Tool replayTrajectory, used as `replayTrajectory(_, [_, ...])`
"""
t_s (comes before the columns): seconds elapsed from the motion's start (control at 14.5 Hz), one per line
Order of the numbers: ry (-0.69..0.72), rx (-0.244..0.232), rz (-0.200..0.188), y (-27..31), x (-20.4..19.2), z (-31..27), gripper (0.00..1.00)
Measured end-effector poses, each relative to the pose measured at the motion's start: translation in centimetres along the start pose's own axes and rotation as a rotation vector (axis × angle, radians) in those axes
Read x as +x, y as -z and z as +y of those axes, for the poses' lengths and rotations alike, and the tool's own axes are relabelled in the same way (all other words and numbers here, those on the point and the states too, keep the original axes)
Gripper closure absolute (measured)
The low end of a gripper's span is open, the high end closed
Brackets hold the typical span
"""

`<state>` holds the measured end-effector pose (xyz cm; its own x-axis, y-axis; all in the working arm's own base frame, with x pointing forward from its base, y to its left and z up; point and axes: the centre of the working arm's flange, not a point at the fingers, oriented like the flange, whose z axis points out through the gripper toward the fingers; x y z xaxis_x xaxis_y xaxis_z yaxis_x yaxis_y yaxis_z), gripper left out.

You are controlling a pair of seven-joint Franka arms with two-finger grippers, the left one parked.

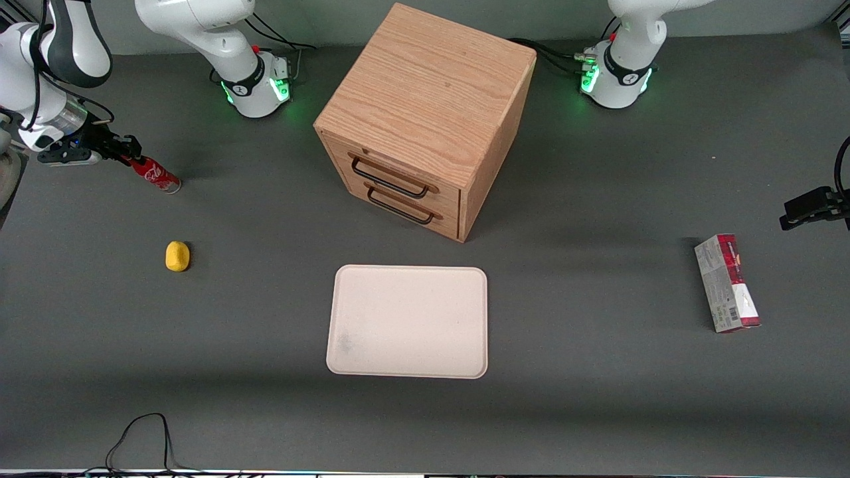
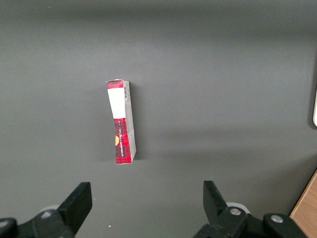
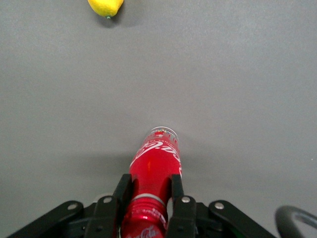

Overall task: Place coke bottle on tray
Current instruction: 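Close the right gripper around the bottle's body and lift it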

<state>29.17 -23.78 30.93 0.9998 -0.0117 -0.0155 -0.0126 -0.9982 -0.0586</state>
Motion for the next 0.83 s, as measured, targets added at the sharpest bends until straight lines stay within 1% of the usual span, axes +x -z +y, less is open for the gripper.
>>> replayTrajectory(0.14, [0.011,-0.034,0.010,1.3,1.4,-0.8,0.63])
replayTrajectory(0.21, [0.015,-0.065,0.015,2.5,2.6,-1.5,0.63])
replayTrajectory(0.28, [0.017,-0.095,0.011,3.9,3.9,-2.4,0.63])
replayTrajectory(0.34, [0.017,-0.116,0.007,5.3,5.3,-3.2,0.63])
replayTrajectory(0.48, [0.024,-0.131,0.006,8.7,8.6,-5.0,0.63])
replayTrajectory(0.69, [0.046,-0.167,-0.017,14.5,14.3,-8.9,0.63])
replayTrajectory(0.83, [0.050,-0.172,-0.029,18.8,18.3,-11.9,0.63])
